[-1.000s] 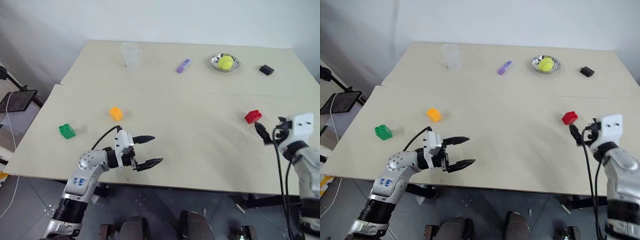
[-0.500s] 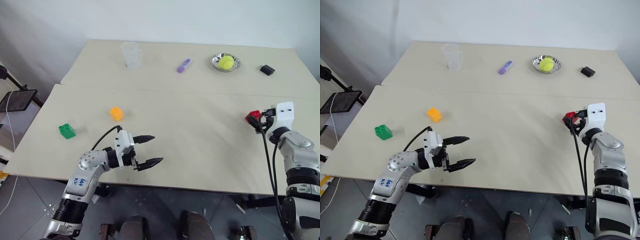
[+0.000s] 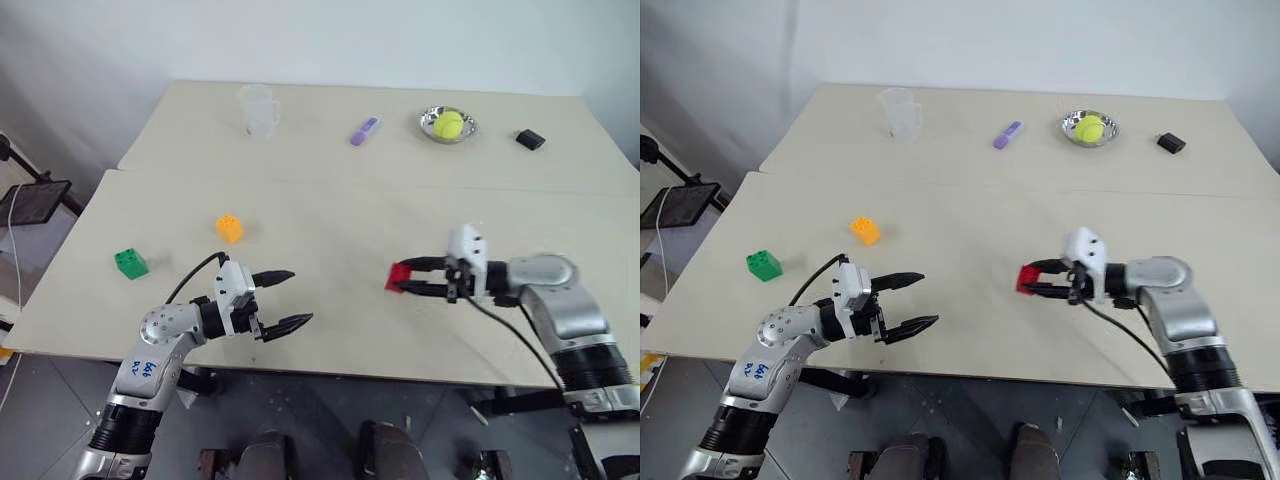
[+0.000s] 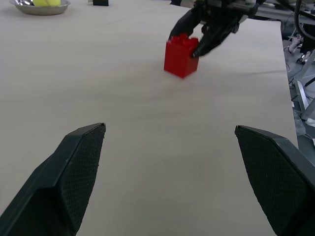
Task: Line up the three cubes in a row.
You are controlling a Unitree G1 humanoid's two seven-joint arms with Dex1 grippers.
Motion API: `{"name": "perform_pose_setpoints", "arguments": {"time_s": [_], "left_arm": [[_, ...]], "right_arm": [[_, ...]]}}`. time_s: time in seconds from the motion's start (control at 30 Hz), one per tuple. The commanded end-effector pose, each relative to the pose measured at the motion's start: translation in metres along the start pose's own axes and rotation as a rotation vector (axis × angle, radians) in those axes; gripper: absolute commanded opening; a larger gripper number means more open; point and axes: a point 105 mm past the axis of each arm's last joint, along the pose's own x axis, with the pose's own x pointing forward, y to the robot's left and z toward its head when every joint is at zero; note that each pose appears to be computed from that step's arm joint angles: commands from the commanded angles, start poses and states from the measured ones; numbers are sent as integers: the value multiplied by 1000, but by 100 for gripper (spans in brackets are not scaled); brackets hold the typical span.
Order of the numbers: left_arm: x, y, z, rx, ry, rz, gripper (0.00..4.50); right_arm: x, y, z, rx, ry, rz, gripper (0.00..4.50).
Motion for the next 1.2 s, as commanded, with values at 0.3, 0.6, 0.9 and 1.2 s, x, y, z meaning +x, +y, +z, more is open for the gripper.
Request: {"name": "perform_pose_setpoints", "arguments": {"time_s": [0.3, 0.6, 0.9, 1.2], "left_arm": [[-13, -1, 6, 8, -8, 36, 450], [-73, 24, -3, -51, -113, 442, 450], [-212, 19, -39, -90, -132, 1363, 450], [-193, 18, -43, -127, -118, 1436, 450]], "right_arm": [[17, -12, -7, -54, -15, 21, 182], [-14, -13, 33, -208, -260, -112, 445], [-25, 57, 51, -171, -542, -24, 445], [-21, 74, 41, -172, -490, 53, 445]]}}
